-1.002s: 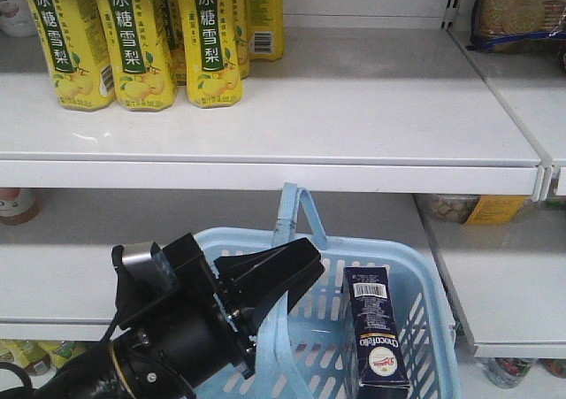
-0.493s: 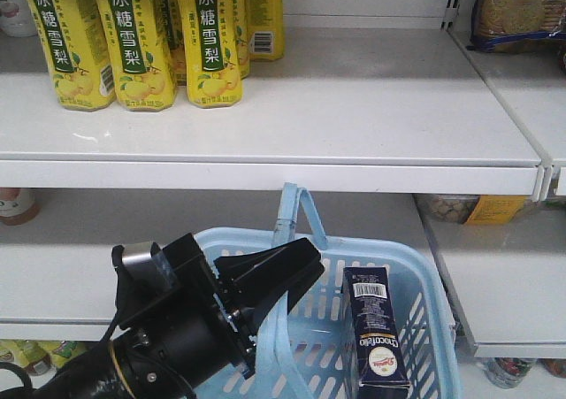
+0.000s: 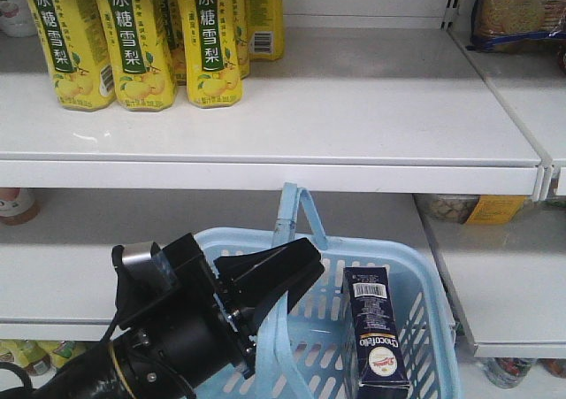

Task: Left arm holds basket, right arm returns cookies
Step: 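Lower the open right gripper into the basket over the cookie box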

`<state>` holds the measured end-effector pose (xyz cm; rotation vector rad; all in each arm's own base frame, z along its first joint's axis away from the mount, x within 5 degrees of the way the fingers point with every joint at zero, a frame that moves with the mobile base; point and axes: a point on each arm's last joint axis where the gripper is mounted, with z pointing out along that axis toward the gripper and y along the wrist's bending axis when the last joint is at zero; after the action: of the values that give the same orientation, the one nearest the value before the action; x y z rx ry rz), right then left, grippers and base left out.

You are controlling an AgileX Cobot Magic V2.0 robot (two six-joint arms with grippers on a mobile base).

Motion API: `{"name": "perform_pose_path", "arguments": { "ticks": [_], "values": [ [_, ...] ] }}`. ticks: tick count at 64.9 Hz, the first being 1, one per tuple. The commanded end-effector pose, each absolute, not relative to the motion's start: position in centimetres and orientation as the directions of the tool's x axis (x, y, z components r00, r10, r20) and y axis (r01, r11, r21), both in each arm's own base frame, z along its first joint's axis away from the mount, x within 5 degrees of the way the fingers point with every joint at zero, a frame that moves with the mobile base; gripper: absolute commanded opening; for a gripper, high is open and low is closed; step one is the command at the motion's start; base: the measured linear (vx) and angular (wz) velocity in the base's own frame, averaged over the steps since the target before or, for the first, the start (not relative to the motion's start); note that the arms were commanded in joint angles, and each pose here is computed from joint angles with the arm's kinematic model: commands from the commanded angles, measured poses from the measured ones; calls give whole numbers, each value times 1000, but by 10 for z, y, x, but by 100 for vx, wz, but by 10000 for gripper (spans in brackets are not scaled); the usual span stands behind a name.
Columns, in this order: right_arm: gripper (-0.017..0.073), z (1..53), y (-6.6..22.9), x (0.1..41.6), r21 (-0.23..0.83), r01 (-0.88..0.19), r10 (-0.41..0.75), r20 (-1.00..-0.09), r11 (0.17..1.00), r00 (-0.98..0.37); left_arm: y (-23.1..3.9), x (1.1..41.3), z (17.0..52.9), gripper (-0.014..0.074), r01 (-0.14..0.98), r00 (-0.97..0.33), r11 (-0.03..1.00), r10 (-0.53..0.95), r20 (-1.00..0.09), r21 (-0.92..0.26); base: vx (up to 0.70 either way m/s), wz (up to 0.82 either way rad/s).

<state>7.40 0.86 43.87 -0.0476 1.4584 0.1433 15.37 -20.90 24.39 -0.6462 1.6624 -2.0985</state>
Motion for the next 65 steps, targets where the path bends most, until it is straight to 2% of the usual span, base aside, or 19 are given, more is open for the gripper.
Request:
{"name": "perform_pose_path", "arguments": {
  "ticks": [1, 13, 25, 39, 49, 65],
  "values": [
    [570, 451, 15, 83, 47, -185, 65, -994, 982, 90, -197, 153, 286, -3, 209, -810, -497, -570, 136, -842, 0, 0],
    [570, 441, 33, 99, 46, -305, 15, -994, 951, -104, -197, 153, 286, -3, 209, -810, -497, -570, 136, -842, 0, 0],
    [570, 429, 53, 112, 50, -409, -41, -977, 911, -211, -197, 153, 286, -3, 209, -810, -497, -570, 136, -842, 0, 0],
    [570, 409, 78, 122, 132, -496, -87, -915, 859, -394, -197, 153, 286, -3, 209, -810, -497, -570, 136, -842, 0, 0],
    [570, 395, 94, 130, 202, -506, -106, -850, 839, -517, -197, 153, 286, -3, 209, -810, -497, -570, 136, -842, 0, 0],
    [570, 374, 113, 139, 351, -392, -47, -691, 851, -721, -197, 153, 286, -3, 209, -810, -497, -570, 136, -842, 0, 0]
  ]
}}
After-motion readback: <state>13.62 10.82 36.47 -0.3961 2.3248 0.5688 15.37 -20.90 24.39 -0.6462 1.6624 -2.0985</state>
